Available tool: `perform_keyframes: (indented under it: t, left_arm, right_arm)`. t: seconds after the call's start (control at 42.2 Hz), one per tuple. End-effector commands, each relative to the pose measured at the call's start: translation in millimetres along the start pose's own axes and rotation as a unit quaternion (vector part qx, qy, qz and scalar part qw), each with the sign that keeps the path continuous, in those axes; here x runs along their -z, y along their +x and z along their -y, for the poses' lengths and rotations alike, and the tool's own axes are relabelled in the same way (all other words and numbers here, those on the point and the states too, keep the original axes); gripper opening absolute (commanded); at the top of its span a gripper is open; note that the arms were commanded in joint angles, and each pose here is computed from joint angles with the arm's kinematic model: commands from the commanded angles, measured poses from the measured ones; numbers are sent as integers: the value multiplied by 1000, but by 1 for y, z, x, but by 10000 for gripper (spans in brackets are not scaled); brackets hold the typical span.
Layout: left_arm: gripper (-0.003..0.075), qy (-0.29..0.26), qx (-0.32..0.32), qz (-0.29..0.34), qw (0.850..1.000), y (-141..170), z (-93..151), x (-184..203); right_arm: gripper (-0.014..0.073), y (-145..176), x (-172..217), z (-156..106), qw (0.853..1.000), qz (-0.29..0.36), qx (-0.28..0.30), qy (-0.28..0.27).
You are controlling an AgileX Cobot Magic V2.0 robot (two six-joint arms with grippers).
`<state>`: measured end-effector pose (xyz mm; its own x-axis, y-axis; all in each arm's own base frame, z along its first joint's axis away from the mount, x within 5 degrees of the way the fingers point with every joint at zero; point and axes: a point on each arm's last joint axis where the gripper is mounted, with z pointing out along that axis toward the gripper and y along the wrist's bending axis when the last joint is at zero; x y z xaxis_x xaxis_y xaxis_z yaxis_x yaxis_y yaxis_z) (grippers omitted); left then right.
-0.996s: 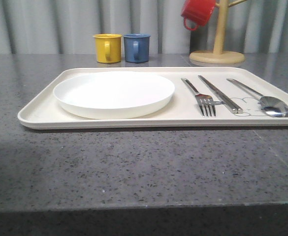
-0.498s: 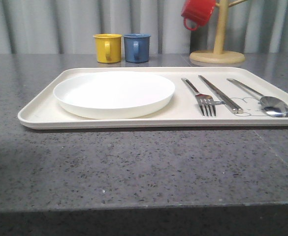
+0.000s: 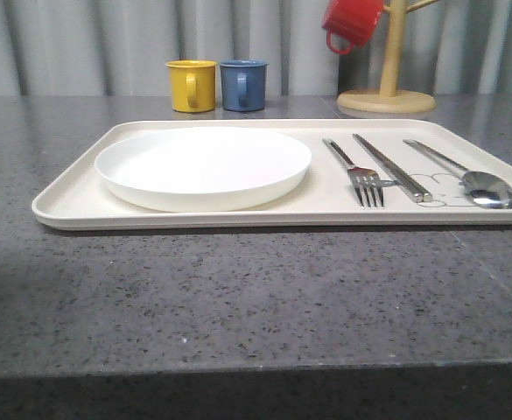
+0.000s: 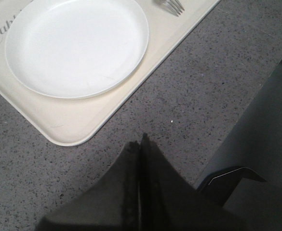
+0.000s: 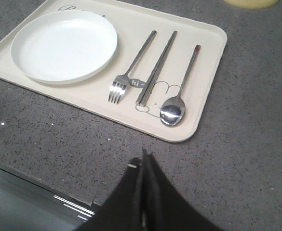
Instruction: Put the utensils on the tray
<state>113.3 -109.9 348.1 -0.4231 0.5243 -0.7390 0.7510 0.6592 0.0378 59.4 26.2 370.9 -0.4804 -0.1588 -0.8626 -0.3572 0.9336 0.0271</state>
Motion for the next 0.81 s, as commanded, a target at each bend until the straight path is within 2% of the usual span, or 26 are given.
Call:
perform_keyframes:
  t: [0.0,0.308,0.427,0.593,0.711,0.783]
  left_arm:
    - [-20,-1,3,51,999,-13,1,7]
    - [-20,1,1,52,999,-13,1,7]
    - [-20,-3,-14,76,997,-12,3,19]
    - [-20,-80,-24,141,986,4,-12,33]
    - [-20,-147,-1,221,964,31,-21,42]
    - [-20,-190,16,244,951,56,-24,40]
  right_arm:
    - [-66,-12,4,0,999,45,-3,1]
    - [-66,-11,4,0,999,43,-3,0]
    - [-66,-11,4,0,999,43,-3,0]
    - [-66,-11,4,0,999,42,-3,0]
    - [-66,-11,4,0,999,42,-3,0]
    - [-66,-11,4,0,999,42,-3,0]
